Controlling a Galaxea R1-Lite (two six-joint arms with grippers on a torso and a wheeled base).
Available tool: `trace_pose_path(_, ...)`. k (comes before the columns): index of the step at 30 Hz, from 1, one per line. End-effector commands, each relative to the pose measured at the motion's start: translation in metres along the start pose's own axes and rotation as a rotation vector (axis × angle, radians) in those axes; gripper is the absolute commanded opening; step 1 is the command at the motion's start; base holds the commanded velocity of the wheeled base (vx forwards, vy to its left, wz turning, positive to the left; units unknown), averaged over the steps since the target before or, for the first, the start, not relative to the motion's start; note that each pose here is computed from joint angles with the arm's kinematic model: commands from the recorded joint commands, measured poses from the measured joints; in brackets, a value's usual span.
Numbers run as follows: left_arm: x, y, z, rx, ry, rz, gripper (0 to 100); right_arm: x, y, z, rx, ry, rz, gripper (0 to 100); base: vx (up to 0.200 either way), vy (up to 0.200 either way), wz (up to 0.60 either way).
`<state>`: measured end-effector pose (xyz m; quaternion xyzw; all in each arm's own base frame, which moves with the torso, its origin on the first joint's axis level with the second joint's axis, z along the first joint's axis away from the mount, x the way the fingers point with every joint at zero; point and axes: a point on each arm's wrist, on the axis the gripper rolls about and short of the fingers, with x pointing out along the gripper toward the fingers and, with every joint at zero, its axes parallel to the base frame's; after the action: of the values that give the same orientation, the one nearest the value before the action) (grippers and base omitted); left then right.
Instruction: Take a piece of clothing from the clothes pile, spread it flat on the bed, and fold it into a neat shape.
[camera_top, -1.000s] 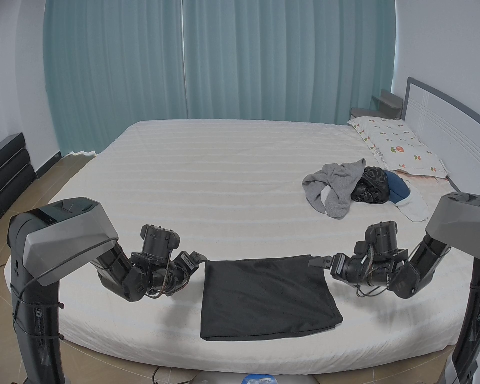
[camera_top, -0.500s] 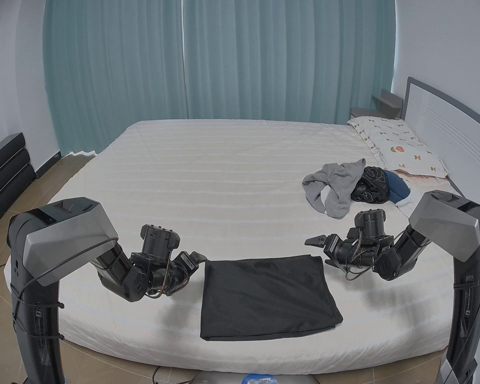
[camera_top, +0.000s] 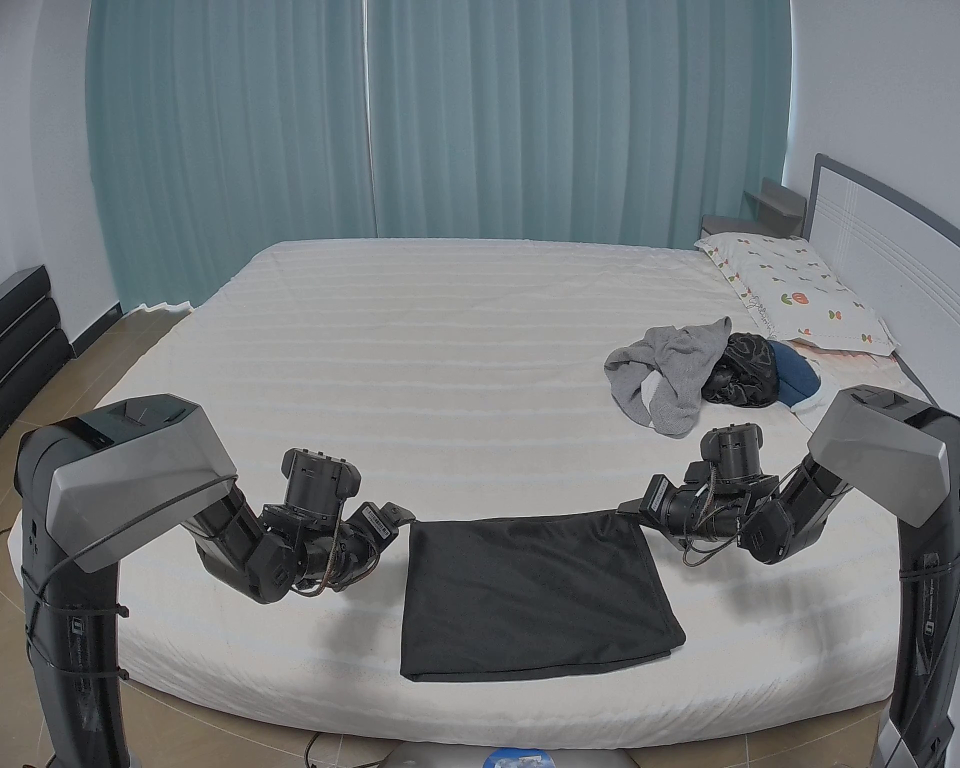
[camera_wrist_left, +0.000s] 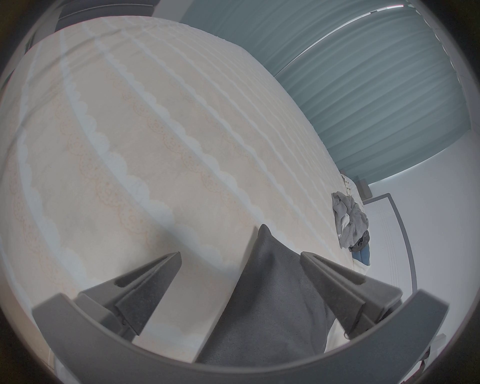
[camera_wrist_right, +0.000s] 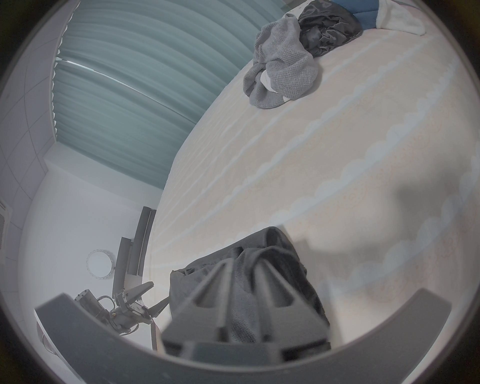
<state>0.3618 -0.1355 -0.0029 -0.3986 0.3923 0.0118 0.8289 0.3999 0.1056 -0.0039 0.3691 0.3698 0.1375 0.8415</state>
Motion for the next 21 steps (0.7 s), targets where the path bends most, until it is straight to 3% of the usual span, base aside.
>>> trace_pose_path(1,0.001,0.0,-0.001,0.0,0.002,0.001,100,-0.001,-0.002,0.002,0.004,-0.007,-0.002,0,0.0,0.0,0.0)
trace_pose_path(11,0.009,-0.012,0.007,0.005,-0.026,-0.045,100,-0.006,-0.009,0.012,0.022,-0.039,-0.02,0,0.0,0.0,0.0)
trace_pose_path(21,0.021,-0.018,0.0,0.033,-0.031,-0.049,100,-0.009,-0.014,0.013,0.032,-0.043,-0.03,0,0.0,0.0,0.0)
